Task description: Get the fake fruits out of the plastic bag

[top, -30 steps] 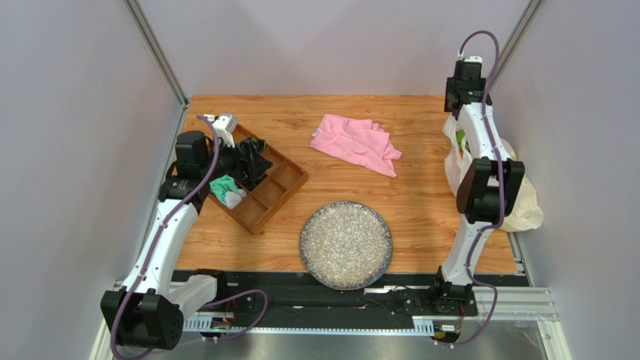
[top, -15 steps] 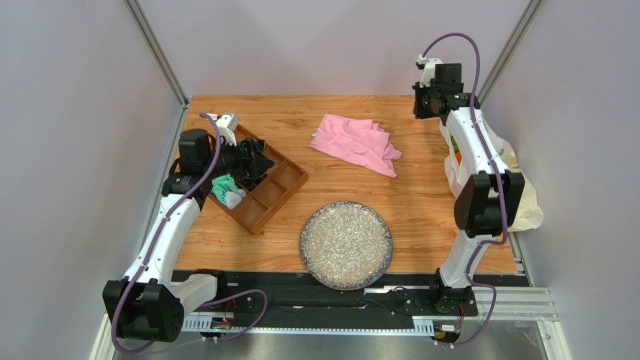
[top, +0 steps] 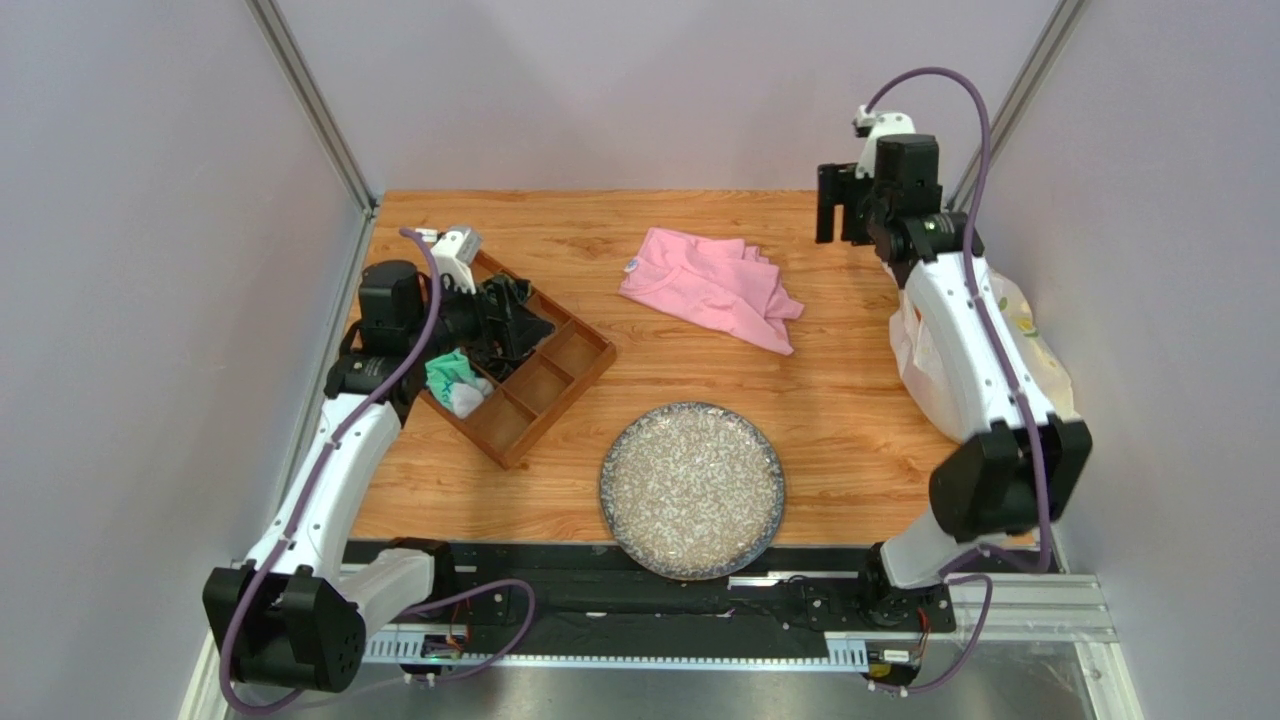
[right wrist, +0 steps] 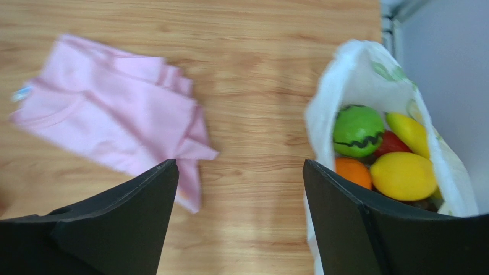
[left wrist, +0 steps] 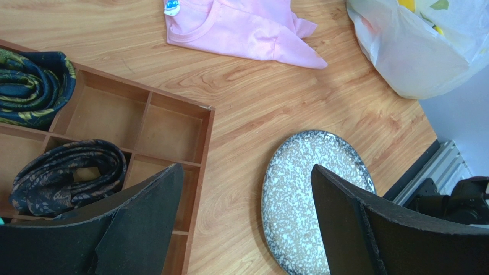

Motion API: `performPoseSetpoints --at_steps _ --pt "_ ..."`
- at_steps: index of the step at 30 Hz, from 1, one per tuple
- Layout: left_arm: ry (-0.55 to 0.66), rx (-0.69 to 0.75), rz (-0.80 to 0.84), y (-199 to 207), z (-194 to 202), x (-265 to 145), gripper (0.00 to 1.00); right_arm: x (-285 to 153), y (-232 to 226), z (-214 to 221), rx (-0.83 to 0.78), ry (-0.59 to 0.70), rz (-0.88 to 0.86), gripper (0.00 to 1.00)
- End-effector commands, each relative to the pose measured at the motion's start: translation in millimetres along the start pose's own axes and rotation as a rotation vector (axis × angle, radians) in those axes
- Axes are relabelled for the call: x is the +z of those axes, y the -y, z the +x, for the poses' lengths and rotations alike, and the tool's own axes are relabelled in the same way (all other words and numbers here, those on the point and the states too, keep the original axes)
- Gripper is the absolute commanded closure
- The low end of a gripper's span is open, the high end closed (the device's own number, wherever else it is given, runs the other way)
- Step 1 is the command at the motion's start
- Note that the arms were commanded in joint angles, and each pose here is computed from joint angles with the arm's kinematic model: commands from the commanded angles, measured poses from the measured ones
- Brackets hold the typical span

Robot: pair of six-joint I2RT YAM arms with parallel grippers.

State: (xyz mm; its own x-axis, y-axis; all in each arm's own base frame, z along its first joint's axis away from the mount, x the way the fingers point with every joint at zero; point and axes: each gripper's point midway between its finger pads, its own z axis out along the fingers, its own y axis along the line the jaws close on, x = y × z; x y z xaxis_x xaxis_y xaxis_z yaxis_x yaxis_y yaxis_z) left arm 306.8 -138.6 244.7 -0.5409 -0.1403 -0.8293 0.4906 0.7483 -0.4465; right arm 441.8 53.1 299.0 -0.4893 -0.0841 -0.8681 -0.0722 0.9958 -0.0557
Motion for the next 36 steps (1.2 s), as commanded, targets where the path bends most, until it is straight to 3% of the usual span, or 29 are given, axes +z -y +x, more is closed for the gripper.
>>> performPoseSetpoints --at_steps 1,6,15,18,19,24,28,33,36 --pt "0.034 0.035 0.026 11.4 -5.8 -8.1 0.09 61.0 72.6 19.3 0.063 -0.091 0.244 0.13" --pt "0.030 0.056 -0.002 8.4 1.3 -14.2 0.09 95.9 94.7 8.8 0.041 -0.090 0.285 0.15" --pt "0.009 0.068 -0.036 -1.9 7.2 -14.8 0.09 148.0 137.0 36.2 -0.007 -0.136 0.397 0.25" --pt "-0.003 0.060 -0.035 -5.2 6.2 -9.9 0.09 164.5 142.1 38.6 -0.057 -0.143 0.376 0.76" --pt "-0.006 0.058 -0.033 -4.8 4.9 -9.3 0.09 164.1 140.4 29.2 -0.060 -0.125 0.344 1.00" --pt "0.004 0.049 0.005 2.2 -11.0 -3.1 0.09 113.4 95.0 1.1 -0.006 -0.067 0.150 1.00" --pt "0.026 0.037 0.033 9.3 -21.2 0.3 0.09 22.5 8.3 -33.8 -0.014 0.052 -0.068 1.00" --pt "-0.001 0.050 0.095 27.6 -19.6 8.1 0.09 -35.8 -69.5 -19.4 -0.073 0.084 -0.222 1.00" --pt "-0.010 0.065 0.127 38.5 -24.3 12.8 0.08 -49.0 -85.2 3.1 -0.069 0.053 -0.262 1.00"
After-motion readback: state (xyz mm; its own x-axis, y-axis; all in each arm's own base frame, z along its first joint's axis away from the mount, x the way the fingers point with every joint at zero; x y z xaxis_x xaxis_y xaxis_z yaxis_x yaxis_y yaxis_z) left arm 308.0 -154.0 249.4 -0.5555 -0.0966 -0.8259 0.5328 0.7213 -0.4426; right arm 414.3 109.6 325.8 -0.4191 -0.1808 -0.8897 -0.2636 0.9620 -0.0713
